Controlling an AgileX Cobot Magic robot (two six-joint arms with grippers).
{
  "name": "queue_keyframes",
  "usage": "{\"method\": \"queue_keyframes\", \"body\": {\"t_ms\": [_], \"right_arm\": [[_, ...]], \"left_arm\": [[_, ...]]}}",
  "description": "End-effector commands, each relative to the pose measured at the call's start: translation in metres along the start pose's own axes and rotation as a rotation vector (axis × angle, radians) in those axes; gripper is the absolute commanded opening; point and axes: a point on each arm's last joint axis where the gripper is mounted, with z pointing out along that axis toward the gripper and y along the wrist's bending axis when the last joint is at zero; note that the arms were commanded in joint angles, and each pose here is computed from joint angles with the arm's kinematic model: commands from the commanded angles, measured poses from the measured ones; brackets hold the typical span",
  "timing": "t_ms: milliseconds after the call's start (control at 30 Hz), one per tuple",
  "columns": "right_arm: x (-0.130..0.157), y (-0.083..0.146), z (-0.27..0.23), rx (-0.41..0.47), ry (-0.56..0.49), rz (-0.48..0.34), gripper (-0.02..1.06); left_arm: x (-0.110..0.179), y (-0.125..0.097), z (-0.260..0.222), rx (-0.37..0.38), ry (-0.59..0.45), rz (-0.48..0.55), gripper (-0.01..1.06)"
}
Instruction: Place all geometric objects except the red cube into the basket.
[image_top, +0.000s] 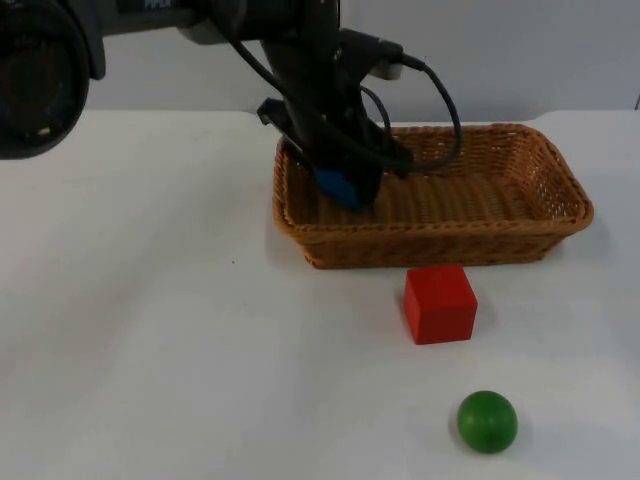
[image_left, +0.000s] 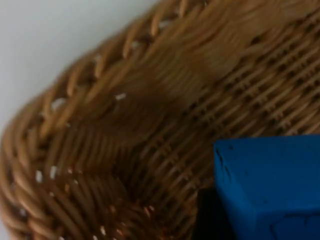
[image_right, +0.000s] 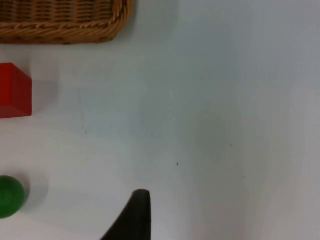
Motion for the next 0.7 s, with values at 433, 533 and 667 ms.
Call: {"method": "queue_keyframes", "body": {"t_ms": [433, 533, 667], "right_arm": [[-0.002, -0.001, -0.002, 0.005, -0.012, 0.006, 0.96], [-0.002, -0.001, -0.002, 0.005, -0.015, 0.007, 0.96], [-0.002, -0.001, -0.002, 0.005, -0.017, 0.007, 0.96]], "left_arm": [[-0.008, -0.013, -0.046, 0.110, 0.028, -0.046, 1.05], [-0.010, -0.015, -0.070, 0.120, 0.038, -0.039, 1.05], [-0.007, -0.012, -0.090, 0.136, 0.085, -0.047, 1.05]]}}
